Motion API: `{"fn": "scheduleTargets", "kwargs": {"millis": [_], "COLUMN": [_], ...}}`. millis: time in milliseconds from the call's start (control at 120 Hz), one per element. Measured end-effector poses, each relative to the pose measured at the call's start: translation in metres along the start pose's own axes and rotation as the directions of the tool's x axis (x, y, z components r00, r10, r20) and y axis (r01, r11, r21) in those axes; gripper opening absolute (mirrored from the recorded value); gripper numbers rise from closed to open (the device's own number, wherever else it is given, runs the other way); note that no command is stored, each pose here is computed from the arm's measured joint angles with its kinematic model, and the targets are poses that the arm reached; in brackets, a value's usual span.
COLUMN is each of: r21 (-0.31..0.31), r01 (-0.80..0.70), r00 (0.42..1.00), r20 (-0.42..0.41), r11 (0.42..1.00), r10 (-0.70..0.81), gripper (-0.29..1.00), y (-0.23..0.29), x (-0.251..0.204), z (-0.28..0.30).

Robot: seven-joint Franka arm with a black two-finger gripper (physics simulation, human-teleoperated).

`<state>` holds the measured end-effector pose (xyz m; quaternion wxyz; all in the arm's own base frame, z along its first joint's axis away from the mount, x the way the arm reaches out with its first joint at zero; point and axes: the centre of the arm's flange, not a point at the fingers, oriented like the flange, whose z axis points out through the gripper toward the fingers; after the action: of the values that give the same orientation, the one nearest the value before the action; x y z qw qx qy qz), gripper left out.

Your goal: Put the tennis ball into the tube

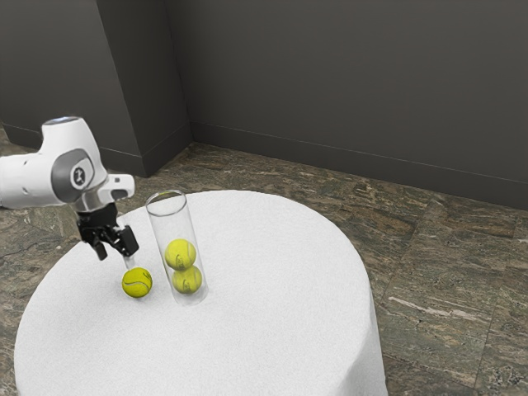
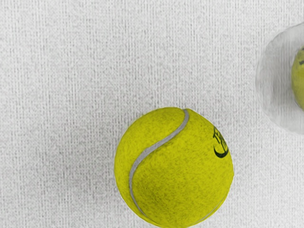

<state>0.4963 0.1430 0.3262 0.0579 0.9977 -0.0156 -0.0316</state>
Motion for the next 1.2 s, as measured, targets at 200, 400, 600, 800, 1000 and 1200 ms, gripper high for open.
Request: {"fn": "scheduleTargets", "kwargs": {"millis": [200, 400, 600, 800, 1000, 1200], "r21": [-0.012, -0.027, -0.047, -0.052, -0.074, -0.08], "r01": [-0.006, -0.005, -0.003, -0.017, -0.008, -0.016], "r00": [1.0, 1.0, 1.0, 0.999, 0.998, 0.998], "r20": [0.005, 0.018, 0.028, 0.036, 0.058, 0.052], "r11": [1.0, 1.0, 0.999, 0.999, 0.997, 0.997], "r10": [0.006, 0.006, 0.004, 0.019, 0.013, 0.02], "gripper": [0.7, 0.7, 0.7, 0.7, 0.7, 0.58], "y": [-0.001, -0.004, -0.006, -0.005, -0.008, -0.008], "x": [0.004, 0.008, 0.009, 0.012, 0.011, 0.013], "z": [0.017, 0.035, 0.049, 0.059, 0.077, 0.078]}}
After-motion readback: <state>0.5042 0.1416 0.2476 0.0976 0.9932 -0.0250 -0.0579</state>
